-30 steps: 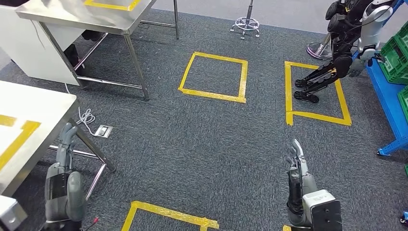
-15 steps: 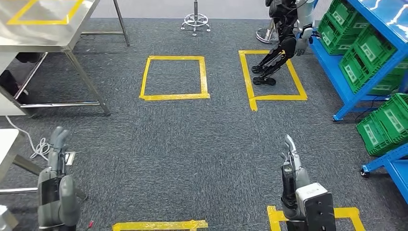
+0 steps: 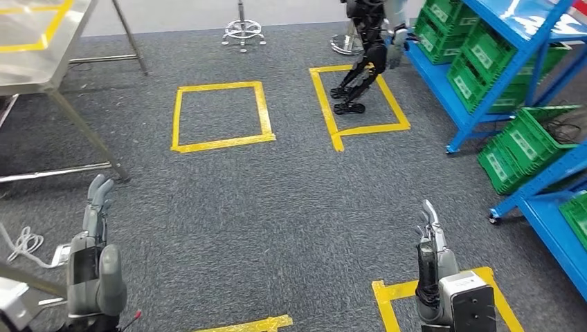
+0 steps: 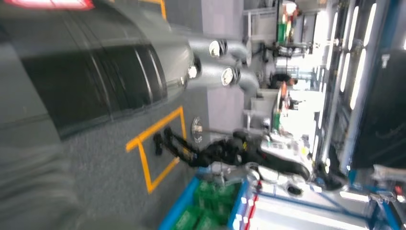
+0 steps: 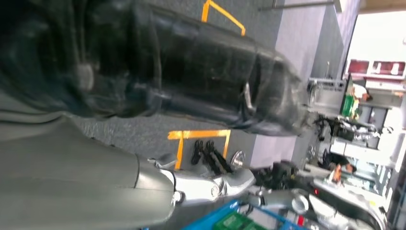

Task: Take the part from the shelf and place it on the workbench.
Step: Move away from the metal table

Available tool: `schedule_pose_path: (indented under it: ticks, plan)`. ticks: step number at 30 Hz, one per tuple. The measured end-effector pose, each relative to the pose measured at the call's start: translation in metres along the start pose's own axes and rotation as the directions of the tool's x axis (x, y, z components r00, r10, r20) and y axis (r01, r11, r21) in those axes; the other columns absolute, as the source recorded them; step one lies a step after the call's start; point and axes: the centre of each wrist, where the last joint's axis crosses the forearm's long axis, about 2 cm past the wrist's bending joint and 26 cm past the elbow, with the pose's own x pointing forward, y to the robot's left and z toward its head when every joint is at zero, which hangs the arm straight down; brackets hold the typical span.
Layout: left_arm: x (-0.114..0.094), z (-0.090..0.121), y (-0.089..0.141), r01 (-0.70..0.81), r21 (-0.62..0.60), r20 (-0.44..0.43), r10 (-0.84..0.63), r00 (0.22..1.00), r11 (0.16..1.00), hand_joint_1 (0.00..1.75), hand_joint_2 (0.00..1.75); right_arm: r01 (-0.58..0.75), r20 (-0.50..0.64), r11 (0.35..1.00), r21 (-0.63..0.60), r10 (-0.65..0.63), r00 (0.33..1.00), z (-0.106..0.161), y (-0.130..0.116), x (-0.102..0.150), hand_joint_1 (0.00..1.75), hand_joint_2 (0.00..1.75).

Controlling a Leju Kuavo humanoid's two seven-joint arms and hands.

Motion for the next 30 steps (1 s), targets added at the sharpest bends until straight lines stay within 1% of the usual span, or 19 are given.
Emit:
schedule_pose_path:
  ticks: [30]
  plan:
    - [0.0001, 0.0008, -0.0014, -0.008, -0.008, 0.008, 0.008, 1.0, 1.0, 0.0, 0.0, -0.001, 0.001, 1.0, -0.005, 0.001, 1.0, -0.0011, -0.0009, -0.0009, 0.0, 0.0]
